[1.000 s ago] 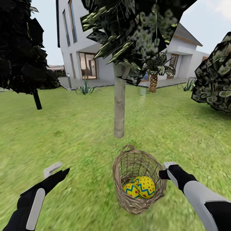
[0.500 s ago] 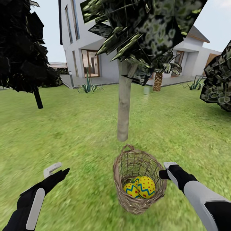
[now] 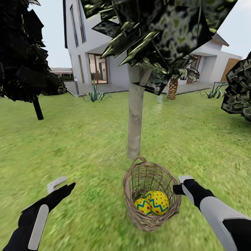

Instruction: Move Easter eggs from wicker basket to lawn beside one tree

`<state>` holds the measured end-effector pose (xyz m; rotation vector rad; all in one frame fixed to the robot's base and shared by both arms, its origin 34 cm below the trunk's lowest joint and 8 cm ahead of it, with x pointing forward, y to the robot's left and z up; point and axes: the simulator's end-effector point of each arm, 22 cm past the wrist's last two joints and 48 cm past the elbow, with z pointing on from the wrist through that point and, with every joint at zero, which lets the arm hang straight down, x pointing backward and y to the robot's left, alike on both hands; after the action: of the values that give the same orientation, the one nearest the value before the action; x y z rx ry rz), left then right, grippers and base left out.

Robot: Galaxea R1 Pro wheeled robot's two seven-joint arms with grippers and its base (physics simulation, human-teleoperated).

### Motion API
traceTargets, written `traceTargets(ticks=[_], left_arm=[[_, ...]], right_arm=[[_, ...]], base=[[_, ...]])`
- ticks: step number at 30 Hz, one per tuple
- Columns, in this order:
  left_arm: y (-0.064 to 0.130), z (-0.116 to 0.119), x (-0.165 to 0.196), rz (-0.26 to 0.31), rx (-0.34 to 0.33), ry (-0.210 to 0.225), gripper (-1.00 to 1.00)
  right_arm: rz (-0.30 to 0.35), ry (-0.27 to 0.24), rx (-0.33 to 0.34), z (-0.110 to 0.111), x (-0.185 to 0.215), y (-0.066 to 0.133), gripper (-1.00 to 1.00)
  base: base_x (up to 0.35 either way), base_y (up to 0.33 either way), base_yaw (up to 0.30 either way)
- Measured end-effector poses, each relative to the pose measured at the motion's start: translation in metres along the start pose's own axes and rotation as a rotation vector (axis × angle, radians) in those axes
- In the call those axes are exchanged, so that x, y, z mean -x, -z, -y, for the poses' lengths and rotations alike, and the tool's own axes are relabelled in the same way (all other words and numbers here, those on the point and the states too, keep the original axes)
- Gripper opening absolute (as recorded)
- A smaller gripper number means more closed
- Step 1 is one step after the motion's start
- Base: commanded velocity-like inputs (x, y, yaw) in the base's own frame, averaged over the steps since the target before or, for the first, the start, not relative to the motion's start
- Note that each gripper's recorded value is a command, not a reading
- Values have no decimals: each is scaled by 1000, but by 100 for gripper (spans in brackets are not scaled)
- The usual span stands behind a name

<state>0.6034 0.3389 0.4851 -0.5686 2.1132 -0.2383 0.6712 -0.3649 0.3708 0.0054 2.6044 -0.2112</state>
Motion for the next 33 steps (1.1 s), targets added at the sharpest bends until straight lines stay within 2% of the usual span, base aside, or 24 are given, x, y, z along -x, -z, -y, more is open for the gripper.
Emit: traceTargets(ticks=[13,17,21,23,25,33], left_arm=[[1,-5,2,6,8,9,100],[1,-5,2,5,8,9,100],[2,-11,4,10,19,19,100],[5,-32,12,28,53,57,100],[10,-42,21,52,69,79,100],[13,-46,28,70,73,87,100]], right_arm=[[24,-2,-3,2,3,-1,-100],[24,-1,-24,7,3,-1,-100],[37,-30,-75,20,5,0,-100],[36,-60,-91,26,5,0,-100],[35,-77,-91,27,4,0,-100],[34,-120,-102,34,3,0,-100]], base=[[330,-90,0],[330,-74,0],[330,-72,0],[316,-73,0],[302,-73,0],[244,-10,0]])
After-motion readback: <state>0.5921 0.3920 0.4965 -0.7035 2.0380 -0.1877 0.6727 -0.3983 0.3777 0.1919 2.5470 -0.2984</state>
